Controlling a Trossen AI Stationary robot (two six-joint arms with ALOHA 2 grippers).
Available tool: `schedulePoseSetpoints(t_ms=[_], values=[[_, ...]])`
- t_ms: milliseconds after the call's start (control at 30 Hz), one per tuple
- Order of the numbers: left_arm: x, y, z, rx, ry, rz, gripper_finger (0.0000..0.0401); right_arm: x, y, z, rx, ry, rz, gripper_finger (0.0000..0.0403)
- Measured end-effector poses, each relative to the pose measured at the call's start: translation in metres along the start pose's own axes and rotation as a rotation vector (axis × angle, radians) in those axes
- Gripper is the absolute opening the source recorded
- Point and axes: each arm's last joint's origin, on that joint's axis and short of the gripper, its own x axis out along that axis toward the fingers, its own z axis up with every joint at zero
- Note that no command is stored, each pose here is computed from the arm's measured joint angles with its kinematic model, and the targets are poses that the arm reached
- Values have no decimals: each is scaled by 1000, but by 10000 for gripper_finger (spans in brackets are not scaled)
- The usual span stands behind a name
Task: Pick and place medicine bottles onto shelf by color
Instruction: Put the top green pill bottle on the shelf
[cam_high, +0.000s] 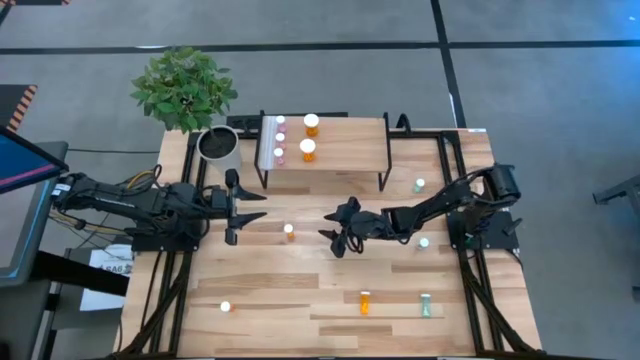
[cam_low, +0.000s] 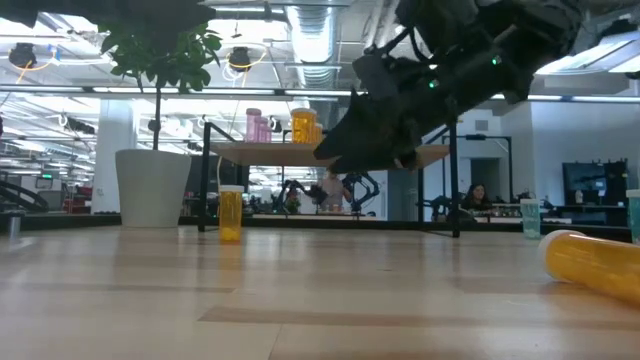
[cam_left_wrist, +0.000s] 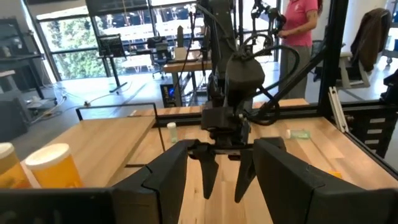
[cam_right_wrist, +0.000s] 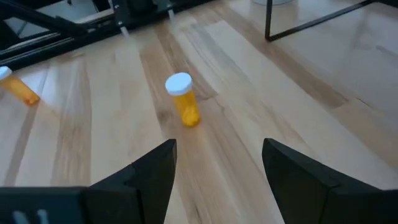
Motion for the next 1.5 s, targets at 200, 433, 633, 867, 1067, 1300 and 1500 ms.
schedulePoseSetpoints(t_ms=[200, 433, 633, 867, 1067, 1300, 1500], values=[[7, -2, -3, 4, 18, -2, 173, 0, 3, 6, -9, -57, 25, 260], [16, -4, -8, 18, 38, -4, 173, -4, 9, 6, -15, -61, 47, 260], [17, -4, -8, 21, 43, -1, 173, -15, 21, 8, -25, -57, 86, 260], [-6, 5, -3, -10, 23, 150, 173, -53, 27, 20, -7, 37, 59, 260], [-25, 7, -10, -48, -115, 113, 173, -97, 25, 24, -29, 114, -63, 260], [-33, 9, -12, -53, -162, 129, 173, -143, -2, 19, 248, 284, -283, 260], [-33, 9, -12, -46, -159, 132, 173, -164, -25, 10, 374, 340, -538, 260]])
